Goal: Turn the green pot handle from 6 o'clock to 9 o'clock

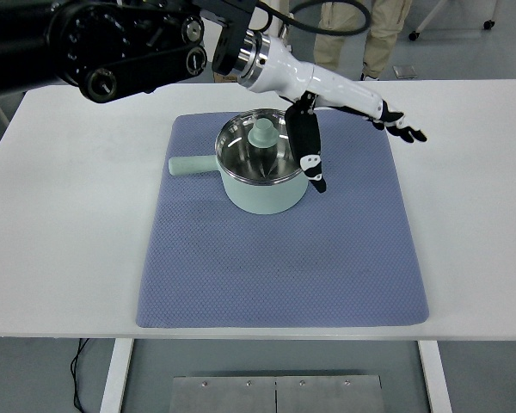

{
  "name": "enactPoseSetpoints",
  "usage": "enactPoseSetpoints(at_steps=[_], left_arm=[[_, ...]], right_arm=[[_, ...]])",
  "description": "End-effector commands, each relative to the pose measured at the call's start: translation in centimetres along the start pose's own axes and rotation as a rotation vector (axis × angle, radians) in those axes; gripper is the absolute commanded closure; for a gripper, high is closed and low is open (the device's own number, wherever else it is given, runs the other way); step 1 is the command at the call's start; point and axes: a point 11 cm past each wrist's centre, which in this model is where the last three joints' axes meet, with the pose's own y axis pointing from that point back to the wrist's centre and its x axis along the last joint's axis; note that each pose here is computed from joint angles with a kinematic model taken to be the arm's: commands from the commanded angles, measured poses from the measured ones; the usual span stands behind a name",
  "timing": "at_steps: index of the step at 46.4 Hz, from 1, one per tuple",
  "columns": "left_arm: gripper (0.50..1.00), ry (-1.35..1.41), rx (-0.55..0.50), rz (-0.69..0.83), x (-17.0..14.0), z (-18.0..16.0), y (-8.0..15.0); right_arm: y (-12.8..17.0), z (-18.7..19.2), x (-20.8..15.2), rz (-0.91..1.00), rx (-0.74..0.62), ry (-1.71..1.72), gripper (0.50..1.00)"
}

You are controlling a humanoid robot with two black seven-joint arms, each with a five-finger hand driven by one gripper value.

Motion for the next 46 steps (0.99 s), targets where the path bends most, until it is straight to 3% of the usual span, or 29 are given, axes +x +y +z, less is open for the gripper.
enactPoseSetpoints(at_steps=[1, 7, 24, 46], left_arm=[[0.5, 0.096, -0.022, 0.089, 1.0, -0.8, 0.8], [0.5, 0.224, -0.059, 0.241, 2.3, -1.8, 2.1], [0.5, 0.622, -0.054, 0.661, 1.9, -8.9, 6.7], [0.5, 1.023, 0.038, 1.035, -5.1, -18.1, 11.0]], right_arm=[[0.0, 0.0, 0.0, 0.0, 0.0, 0.001, 0.5], [0.0, 0.0, 0.0, 0.0, 0.0, 0.001, 0.5], [0.0, 0.0, 0.0, 0.0, 0.0, 0.0, 0.5], [0.0, 0.0, 0.0, 0.0, 0.0, 0.001, 0.5]])
